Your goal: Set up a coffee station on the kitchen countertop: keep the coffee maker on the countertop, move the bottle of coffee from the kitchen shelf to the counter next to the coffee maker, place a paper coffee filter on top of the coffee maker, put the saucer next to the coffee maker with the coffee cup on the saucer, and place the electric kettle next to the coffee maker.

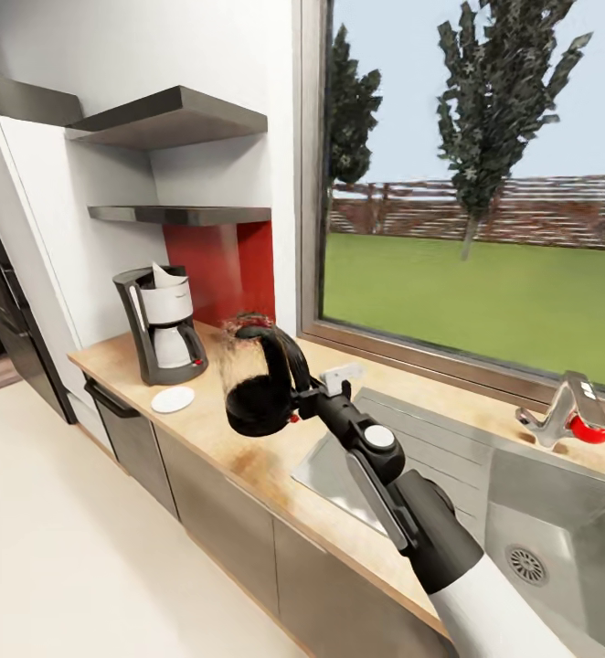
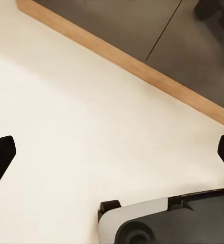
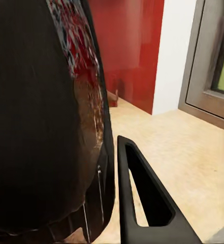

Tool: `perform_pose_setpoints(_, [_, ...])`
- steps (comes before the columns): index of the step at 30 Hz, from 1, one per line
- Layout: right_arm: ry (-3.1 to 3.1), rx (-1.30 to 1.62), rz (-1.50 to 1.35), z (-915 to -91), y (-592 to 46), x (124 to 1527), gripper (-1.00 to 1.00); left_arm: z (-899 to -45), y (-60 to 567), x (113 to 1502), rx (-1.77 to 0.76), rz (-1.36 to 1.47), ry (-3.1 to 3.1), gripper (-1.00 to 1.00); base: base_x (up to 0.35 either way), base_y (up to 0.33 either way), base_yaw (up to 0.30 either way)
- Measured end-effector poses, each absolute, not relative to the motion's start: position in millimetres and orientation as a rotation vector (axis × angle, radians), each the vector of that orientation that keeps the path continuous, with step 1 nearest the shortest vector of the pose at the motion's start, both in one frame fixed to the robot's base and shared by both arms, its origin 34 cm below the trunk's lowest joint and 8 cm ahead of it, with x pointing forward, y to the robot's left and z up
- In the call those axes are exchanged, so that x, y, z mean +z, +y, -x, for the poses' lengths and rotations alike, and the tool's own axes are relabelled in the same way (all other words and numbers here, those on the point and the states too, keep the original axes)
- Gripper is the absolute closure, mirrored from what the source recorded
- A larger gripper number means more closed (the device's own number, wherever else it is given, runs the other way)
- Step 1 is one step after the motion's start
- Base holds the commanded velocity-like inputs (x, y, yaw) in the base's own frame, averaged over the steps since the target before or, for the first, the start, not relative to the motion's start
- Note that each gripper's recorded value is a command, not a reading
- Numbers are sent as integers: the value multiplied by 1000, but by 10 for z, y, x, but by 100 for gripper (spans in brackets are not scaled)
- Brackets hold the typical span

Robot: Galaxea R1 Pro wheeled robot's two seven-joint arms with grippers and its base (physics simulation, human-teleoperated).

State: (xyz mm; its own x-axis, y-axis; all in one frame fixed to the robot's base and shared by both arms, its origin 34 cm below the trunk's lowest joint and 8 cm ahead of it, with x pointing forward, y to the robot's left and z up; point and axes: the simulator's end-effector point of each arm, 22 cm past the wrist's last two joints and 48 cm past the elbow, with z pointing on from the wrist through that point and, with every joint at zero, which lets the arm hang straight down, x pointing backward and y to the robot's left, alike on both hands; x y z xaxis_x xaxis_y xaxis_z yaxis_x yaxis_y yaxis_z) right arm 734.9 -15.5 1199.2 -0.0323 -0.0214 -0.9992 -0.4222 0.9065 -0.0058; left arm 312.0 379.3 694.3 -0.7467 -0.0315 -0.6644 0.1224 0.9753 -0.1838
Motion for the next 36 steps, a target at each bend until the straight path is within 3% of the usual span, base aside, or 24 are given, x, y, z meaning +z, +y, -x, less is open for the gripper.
perform_pose_setpoints(6, [1627,167,197,-7516,-563,11861,100,-3123,3810,6947,-277,-59,2398,-100,0,266,0])
perform_pose_setpoints(14, [1584,174,170,-7476,-575,12079,100,-3118,3792,6942,-281,-62,2400,-100,36,305,0])
perform_pose_setpoints(36, [1577,177,167,-7462,-576,12114,100,-3111,3785,6936,-280,-60,2402,-100,243,260,0])
